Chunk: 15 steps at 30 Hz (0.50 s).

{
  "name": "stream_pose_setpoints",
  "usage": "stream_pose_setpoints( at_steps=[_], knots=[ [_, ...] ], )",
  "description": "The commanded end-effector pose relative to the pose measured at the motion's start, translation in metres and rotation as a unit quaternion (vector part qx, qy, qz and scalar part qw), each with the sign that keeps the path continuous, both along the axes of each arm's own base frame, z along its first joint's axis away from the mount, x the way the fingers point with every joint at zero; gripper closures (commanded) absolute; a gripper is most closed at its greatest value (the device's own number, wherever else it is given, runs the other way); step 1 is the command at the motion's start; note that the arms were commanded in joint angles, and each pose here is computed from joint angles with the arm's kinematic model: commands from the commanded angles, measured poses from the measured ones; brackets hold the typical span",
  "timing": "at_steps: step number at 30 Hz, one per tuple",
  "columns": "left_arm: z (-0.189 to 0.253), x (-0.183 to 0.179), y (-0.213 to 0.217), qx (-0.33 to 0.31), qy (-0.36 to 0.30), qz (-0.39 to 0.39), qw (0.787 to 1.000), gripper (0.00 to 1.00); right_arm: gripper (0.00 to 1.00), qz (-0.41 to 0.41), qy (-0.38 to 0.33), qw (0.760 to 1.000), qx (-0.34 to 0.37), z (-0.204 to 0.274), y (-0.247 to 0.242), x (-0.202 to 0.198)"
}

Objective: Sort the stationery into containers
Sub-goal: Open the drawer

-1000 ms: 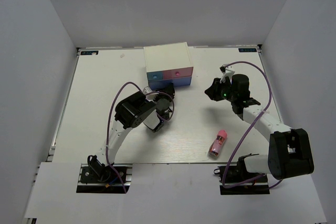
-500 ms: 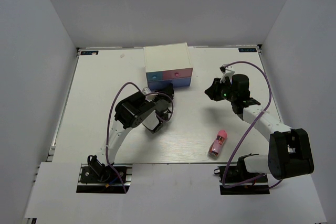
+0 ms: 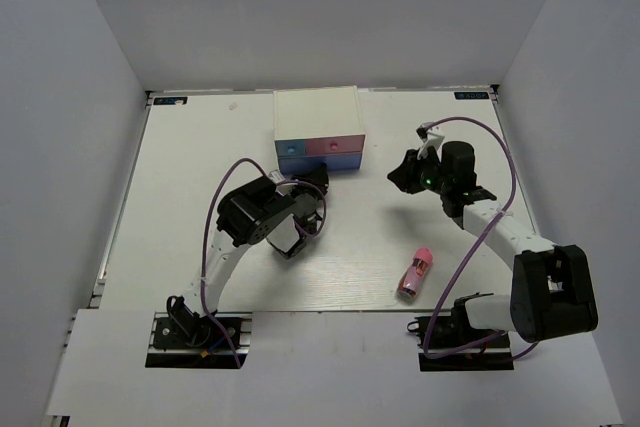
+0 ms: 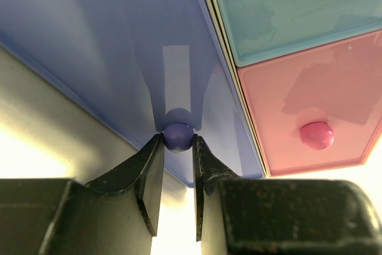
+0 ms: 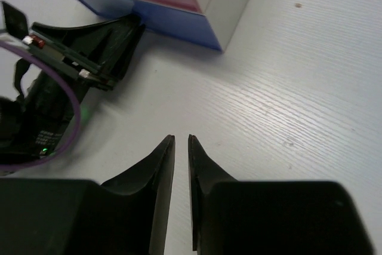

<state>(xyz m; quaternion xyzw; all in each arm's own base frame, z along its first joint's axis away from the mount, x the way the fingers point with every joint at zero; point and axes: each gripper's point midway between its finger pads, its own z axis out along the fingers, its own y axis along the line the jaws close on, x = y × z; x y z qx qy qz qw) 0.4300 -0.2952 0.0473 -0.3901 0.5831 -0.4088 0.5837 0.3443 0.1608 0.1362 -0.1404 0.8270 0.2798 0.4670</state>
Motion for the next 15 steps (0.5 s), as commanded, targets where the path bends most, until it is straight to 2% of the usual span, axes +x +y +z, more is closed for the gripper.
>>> stream_pose_setpoints(
  at_steps=[1,3,6,12,14,15],
  knots=[
    [0.001,-0.009,0.001,0.011,-0.007,-0.009,1.0,0.9,0.8,0.099,-0.05,0.994,0.017,0.02,0.023,-0.012],
    [0.001,-0.01,0.0,0.011,-0.007,-0.013,1.0,0.9,0.87,0.146,-0.064,0.987,0.026,0.028,0.035,-0.016],
    [0.001,-0.01,0.0,0.011,-0.007,-0.013,1.0,0.9,0.92,0.203,-0.079,0.976,0.007,0.026,0.046,-0.013],
    [-0.002,-0.015,-0.004,0.014,-0.004,-0.023,1.0,0.91,0.92,0.251,-0.151,0.955,-0.042,0.04,0.062,0.018],
    [-0.002,-0.015,-0.004,0.014,-0.004,-0.023,1.0,0.91,0.92,0.251,-0.177,0.95,-0.051,0.059,0.068,0.032],
    [-0.002,-0.015,-0.004,0.014,-0.004,-0.023,1.0,0.93,0.92,0.251,-0.161,0.953,-0.053,0.047,0.069,0.04]
  ],
)
